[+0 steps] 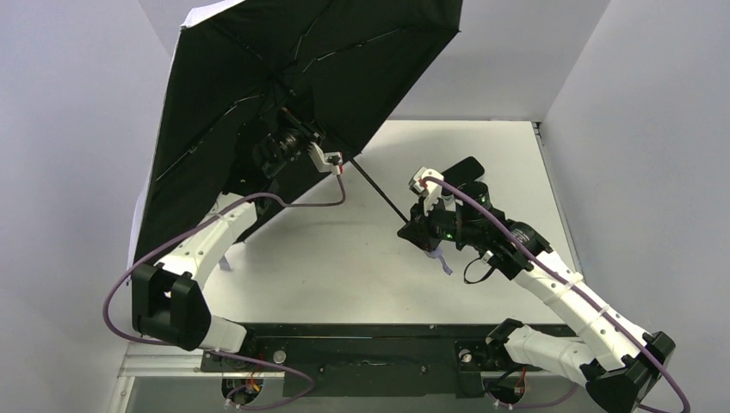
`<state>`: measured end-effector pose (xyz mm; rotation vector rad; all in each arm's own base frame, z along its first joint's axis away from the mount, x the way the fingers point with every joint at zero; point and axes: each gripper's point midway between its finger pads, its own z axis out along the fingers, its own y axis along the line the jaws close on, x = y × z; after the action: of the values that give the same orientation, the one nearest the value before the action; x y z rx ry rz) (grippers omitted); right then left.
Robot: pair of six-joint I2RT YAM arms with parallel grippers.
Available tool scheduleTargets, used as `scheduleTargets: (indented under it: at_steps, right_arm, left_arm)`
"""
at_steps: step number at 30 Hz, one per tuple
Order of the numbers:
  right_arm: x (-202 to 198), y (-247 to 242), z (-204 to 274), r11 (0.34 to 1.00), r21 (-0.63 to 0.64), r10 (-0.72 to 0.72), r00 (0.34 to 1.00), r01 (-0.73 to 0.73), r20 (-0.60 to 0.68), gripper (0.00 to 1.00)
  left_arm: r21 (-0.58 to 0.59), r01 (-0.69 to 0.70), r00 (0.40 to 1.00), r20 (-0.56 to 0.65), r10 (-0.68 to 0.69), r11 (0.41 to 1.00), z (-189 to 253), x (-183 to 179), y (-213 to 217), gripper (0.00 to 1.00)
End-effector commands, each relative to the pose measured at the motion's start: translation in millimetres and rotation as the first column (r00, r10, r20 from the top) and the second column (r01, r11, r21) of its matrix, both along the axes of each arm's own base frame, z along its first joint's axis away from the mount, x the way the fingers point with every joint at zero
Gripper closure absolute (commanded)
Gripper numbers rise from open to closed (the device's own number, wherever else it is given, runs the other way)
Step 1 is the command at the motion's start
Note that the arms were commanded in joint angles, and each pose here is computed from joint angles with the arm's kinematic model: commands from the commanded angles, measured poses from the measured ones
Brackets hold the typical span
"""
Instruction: Open the umbrella
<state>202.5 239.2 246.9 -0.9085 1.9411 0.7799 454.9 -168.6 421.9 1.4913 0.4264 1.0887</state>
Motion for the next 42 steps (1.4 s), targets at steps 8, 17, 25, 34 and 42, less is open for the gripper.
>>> scheduleTargets:
  at_steps: [8,17,25,34,42]
  right_arm:
    - [-6.0,-5.3,28.0,0.998,0.062,-0.01,0.999,0.008,0.033,0.34]
    - [6.4,-10.0,26.2,0.995,0.079,-0.063,0.998,0.061,0.02,0.5]
    - [11.3,11.2,18.2,0.989,0.144,-0.022,0.999,0.027,-0.036,0.9]
    - [35.6,30.2,44.4,0.946,0.304,-0.09,0.992,0.113,-0.089,1.0]
    - [56.0,39.2,77.8,0.841,0.503,-0.161,0.98,0.196,-0.113,1.0]
  left_arm:
    - [-0.059,-0.175,0.919,0.348,0.185,0.983,96.4,0.3,103.8,1.0]
    - [0.022,-0.04,0.902,0.431,0.026,0.999,102.9,6.7,73.4,1.0]
    - [0.061,0.145,0.903,0.401,-0.157,0.988,87.7,-14.1,24.0,1.0]
    - [-0.033,0.112,0.955,0.281,-0.098,0.993,61.9,-20.2,15.3,0.34]
    - [-0.159,0.172,0.954,-0.218,-0.204,0.972,-8.2,-79.9,4.6,0.02]
